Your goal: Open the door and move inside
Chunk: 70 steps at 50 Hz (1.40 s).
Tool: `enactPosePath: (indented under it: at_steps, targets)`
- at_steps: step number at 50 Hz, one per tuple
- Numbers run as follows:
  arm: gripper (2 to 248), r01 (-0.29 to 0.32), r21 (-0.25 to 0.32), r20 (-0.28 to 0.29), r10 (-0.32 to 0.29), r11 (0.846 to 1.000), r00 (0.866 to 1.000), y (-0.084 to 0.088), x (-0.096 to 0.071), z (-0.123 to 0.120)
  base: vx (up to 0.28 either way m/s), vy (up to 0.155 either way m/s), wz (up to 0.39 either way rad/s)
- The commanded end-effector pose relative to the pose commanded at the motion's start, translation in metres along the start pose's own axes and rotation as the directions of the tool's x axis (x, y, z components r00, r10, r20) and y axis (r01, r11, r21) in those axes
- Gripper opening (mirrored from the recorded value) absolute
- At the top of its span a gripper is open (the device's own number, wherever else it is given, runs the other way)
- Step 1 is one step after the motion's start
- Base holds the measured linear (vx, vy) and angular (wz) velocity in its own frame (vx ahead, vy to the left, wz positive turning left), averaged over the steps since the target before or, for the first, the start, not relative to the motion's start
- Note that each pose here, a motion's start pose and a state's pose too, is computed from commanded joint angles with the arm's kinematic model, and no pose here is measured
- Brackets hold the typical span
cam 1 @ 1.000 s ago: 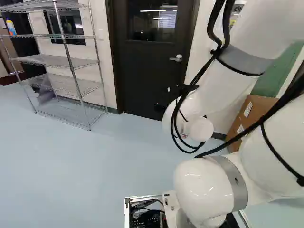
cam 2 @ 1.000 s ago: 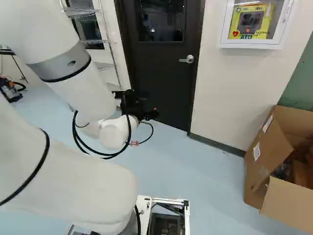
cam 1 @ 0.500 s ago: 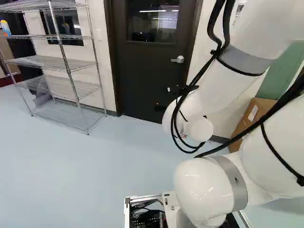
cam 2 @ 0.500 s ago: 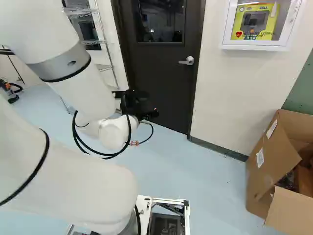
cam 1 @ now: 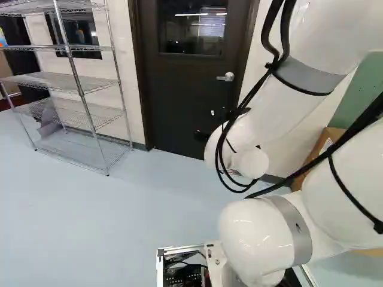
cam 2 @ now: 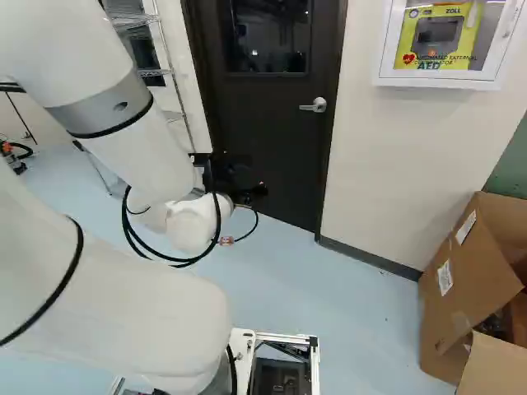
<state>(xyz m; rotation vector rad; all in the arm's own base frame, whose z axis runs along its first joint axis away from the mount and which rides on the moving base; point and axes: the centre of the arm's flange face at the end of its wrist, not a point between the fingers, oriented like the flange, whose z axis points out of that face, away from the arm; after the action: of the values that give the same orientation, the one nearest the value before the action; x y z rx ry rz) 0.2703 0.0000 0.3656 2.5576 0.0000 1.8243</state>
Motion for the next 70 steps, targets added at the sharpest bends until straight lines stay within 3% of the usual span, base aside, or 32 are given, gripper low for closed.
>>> enactPosePath:
  at_steps: [18,39,70]
  targets:
    - [247,0.0,0.0,0.0,0.0,1.0,1.0,0.0,0.0,0.0,0.148,-0.008,-0.044]
    - [247,0.0,0.0,0.0,0.0,1.0,1.0,0.0,0.0,0.0,0.154,-0.051,-0.268]
    - [247,0.0,0.0,0.0,0.0,1.0,1.0,0.0,0.0,0.0,0.141,-0.002,-0.025]
